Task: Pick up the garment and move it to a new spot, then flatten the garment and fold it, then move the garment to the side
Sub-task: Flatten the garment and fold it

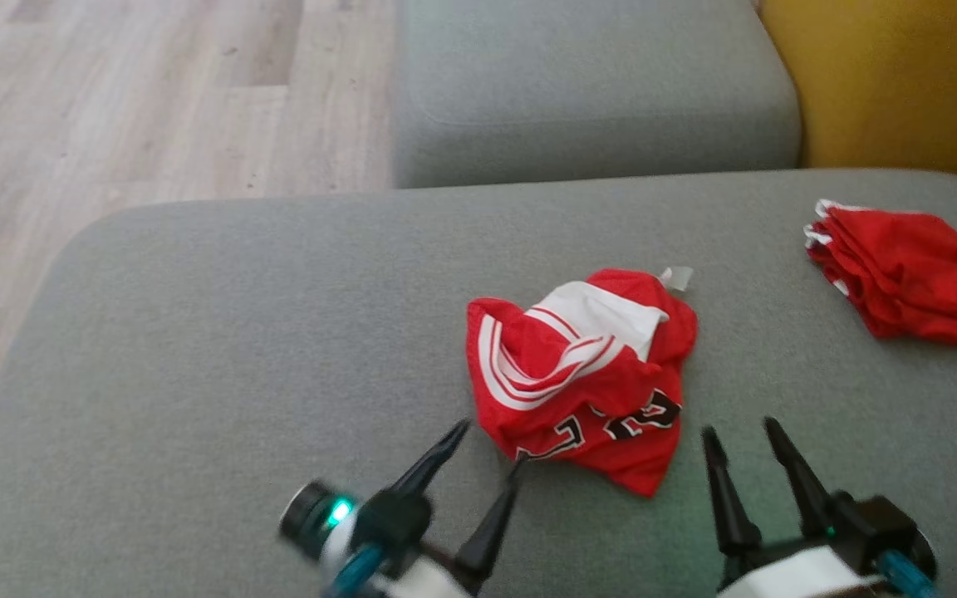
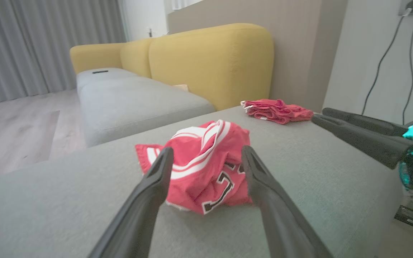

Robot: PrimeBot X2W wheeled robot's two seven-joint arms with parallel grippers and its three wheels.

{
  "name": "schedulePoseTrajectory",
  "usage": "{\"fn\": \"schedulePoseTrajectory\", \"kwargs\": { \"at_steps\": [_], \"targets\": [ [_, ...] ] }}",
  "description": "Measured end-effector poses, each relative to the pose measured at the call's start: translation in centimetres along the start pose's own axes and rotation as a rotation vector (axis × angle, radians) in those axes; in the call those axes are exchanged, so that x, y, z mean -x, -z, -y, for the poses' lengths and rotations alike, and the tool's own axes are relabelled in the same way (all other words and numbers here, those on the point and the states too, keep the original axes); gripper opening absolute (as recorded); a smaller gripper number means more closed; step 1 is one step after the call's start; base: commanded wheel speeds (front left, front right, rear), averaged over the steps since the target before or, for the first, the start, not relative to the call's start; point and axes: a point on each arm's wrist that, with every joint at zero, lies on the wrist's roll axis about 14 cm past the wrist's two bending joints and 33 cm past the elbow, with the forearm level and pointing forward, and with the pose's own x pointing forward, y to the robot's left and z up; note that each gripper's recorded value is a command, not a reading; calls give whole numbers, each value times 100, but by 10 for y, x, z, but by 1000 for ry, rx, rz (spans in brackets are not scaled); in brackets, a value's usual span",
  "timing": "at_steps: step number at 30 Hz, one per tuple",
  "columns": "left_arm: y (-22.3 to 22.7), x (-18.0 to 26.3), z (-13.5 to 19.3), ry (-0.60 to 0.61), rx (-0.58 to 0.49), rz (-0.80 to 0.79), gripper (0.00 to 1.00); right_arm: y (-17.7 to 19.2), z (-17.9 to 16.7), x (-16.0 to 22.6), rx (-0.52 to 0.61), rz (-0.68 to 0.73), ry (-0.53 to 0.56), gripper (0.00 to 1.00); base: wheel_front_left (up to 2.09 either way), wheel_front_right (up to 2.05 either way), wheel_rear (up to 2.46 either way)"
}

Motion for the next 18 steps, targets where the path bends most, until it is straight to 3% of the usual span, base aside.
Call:
{"fn": "schedulePoseTrajectory", "kwargs": {
  "at_steps": [6,10,18],
  "targets": [
    [-4,-45,34,204,-51,2,100,-4,-11,-7,-18,11,-28,100,0,0,0],
    [1,-81,46,311,-144,-24,100,3,-3,0,-28,-7,7,100,0,0,0],
    [27,-120,52,359,-179,-146,100,-5,22,1,-33,13,91,100,0,0,0]
  ]
}}
